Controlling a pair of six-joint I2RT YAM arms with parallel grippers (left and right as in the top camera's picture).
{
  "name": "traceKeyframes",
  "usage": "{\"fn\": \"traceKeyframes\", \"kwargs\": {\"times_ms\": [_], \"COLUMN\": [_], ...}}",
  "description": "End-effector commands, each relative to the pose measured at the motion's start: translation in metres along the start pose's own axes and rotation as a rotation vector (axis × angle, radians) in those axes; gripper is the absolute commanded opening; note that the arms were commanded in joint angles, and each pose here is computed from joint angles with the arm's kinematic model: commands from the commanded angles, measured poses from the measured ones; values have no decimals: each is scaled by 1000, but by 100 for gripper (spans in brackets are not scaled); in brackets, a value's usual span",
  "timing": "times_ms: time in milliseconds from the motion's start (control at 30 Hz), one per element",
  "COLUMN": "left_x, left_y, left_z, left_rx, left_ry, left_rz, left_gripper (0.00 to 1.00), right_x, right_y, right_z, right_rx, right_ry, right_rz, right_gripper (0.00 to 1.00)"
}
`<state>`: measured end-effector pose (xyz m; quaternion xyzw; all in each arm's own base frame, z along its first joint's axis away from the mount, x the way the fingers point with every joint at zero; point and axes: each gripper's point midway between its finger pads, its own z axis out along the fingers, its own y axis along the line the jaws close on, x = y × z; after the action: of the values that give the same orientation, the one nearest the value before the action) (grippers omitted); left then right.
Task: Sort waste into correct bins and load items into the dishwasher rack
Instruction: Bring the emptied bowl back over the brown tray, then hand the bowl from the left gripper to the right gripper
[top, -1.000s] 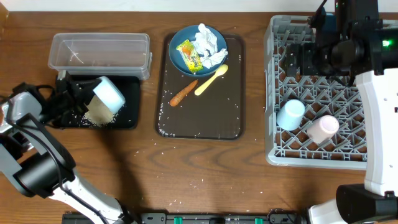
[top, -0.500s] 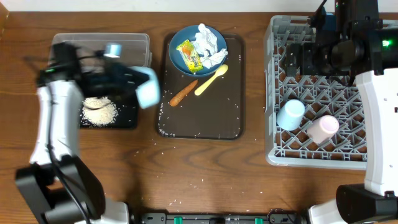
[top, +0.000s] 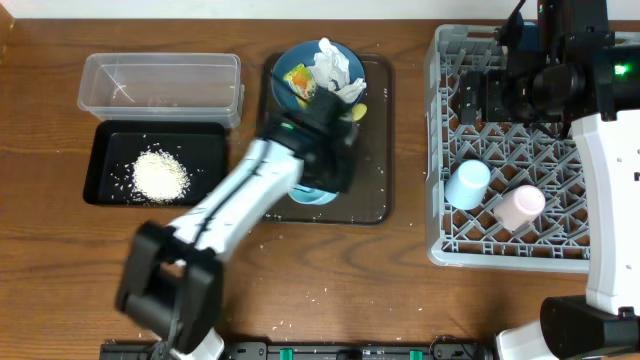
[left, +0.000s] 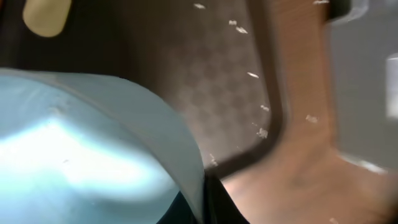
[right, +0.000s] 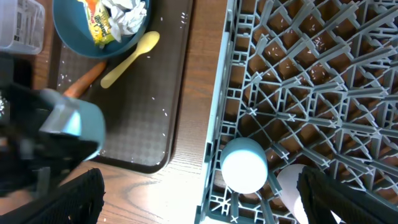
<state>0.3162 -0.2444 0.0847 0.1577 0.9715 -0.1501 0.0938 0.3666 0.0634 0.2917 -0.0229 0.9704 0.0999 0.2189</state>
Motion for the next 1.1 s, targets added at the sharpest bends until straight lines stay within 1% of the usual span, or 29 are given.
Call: {"fn": "traceKeyframes", "kwargs": {"times_ms": [0, 100, 200, 267, 300, 433, 533, 600, 633, 733, 900, 1067], "left_x": [-6, -2, 1, -1, -2, -10, -25, -34, -38, -41, -33, -22], "left_y": [25, 19, 18, 19, 19, 21, 21, 26, 30, 49, 92, 129], "left_z": [16, 33, 38, 36, 35, 24, -4, -30, -45, -88, -150, -178], "left_rx": [-193, -194, -196, -195, -195, -187, -158, -145, -137, -126, -148, -186], "left_ry": [-39, -16, -4, -11, -14, -48, -108, -168, -202, -284, -393, -439], "left_rz": [-24, -10, -5, -8, -15, -86, -121, -175, -214, -319, -453, -554], "left_gripper": [6, 9, 17, 26, 27, 37, 44, 51, 53, 55, 59, 60], "right_x": [0, 1, 1, 0, 0, -2, -5, -7, -8, -8, 5, 29], "right_y": [3, 3, 3, 3, 3, 6, 14, 22, 26, 41, 89, 129], "right_z": [0, 0, 0, 0, 0, 1, 2, 5, 9, 25, 71, 122], "right_rx": [-1, -1, -1, -2, -2, -7, -40, -72, -82, -104, -227, -292], "right_ry": [2, 4, 4, 3, 3, -6, -18, -25, -27, -28, -8, -6], "right_rz": [-6, -7, -7, -8, -9, -15, -23, -32, -32, -35, -72, -97], "right_gripper": [98, 97, 98, 98, 98, 98, 97, 96, 96, 96, 94, 90]}}
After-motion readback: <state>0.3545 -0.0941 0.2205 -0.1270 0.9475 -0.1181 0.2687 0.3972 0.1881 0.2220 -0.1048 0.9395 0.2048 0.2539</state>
